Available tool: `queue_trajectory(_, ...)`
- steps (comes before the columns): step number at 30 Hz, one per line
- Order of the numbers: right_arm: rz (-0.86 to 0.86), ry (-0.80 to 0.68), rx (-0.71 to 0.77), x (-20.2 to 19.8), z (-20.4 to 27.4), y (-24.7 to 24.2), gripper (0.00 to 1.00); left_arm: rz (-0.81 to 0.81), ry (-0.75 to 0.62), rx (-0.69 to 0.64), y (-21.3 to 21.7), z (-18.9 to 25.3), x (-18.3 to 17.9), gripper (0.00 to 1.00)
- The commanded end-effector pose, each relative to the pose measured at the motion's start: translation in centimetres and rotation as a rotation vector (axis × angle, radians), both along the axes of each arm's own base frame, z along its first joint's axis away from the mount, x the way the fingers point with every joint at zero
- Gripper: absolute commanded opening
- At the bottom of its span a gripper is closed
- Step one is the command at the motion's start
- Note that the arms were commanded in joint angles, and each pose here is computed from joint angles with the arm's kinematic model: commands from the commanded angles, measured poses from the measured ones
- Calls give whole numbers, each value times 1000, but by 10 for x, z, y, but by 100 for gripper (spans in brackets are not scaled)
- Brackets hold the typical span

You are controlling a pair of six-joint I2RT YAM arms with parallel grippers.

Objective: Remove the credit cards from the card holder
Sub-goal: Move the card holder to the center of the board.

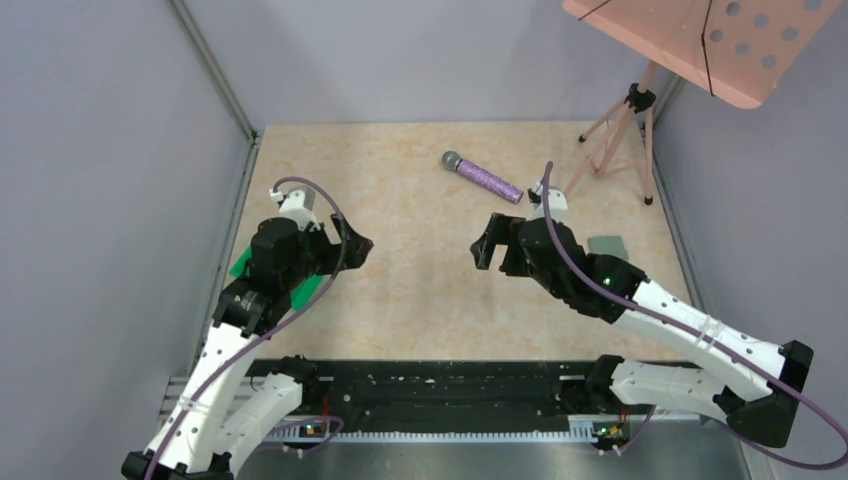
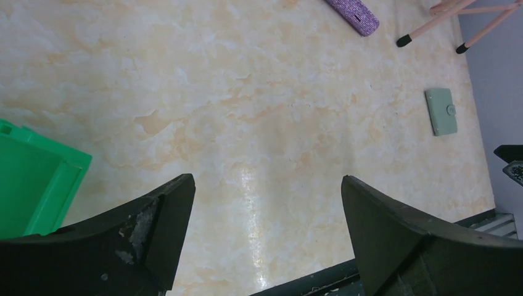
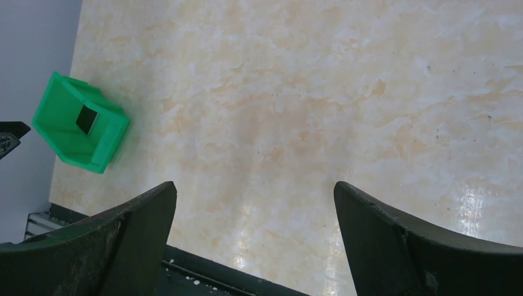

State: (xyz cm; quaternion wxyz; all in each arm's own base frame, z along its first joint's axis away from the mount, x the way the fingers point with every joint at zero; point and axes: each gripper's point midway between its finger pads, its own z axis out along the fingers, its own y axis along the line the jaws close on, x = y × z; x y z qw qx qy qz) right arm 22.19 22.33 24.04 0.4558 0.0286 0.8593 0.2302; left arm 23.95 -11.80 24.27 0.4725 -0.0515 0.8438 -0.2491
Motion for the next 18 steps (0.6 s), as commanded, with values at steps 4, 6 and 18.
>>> queue_trajectory(4, -32, -56, 63, 1, 20, -6, 99, 19, -66, 50, 8, 11, 9, 93)
queue_trajectory(6, -42, -70, 64, 2, 23, -9, 99, 36, -74, 86, 14, 12, 10, 93)
queue_trajectory(18, -280, -127, -301, 44, -6, -86, 99, 93, -94, 153, 31, -5, 11, 92)
